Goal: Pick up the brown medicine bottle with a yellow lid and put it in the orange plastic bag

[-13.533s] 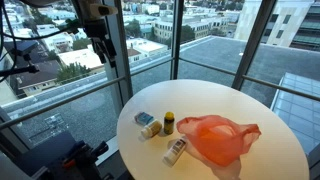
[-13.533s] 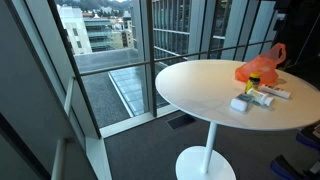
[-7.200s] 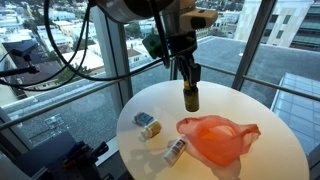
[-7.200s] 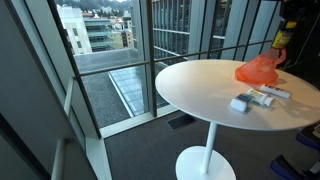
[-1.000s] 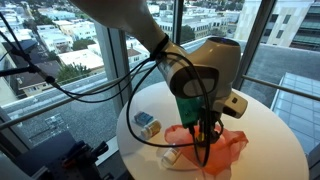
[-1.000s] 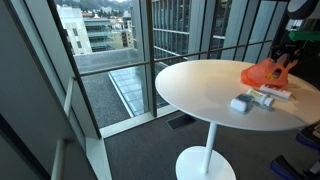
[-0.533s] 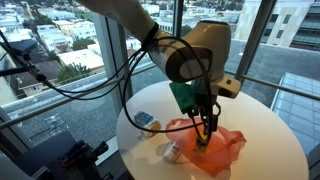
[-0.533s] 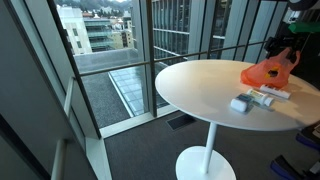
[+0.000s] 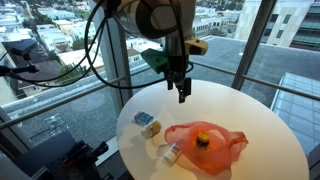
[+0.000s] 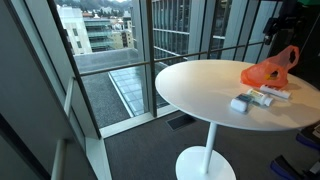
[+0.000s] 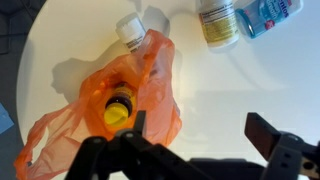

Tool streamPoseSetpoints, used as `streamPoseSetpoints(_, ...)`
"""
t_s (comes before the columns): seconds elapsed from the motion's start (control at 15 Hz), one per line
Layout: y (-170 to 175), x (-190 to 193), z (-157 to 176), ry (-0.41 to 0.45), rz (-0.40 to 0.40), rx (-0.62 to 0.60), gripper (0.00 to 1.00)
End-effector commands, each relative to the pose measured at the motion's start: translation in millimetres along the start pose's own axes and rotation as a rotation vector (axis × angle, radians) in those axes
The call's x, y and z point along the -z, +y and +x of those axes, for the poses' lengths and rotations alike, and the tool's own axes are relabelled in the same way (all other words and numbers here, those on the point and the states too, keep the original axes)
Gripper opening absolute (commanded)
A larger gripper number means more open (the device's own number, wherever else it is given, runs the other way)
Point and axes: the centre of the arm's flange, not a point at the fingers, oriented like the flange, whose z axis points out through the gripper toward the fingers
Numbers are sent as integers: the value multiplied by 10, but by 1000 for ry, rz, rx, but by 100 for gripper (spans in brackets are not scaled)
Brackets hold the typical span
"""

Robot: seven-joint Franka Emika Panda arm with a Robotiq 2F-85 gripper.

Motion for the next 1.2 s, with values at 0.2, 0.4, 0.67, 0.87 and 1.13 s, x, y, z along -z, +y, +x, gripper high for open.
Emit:
streamPoseSetpoints(0.2, -599, 623, -518, -134, -35, 126, 100)
streamPoseSetpoints(0.4, -765, 862, -674, -147, -49, 175, 100)
streamPoseSetpoints(0.67, -824, 790, -712, -147, -44, 198, 100)
streamPoseSetpoints(0.87, -844, 770, -717, -151, -46, 203, 100)
streamPoseSetpoints(1.13, -845, 764, -716, -153, -46, 204, 100)
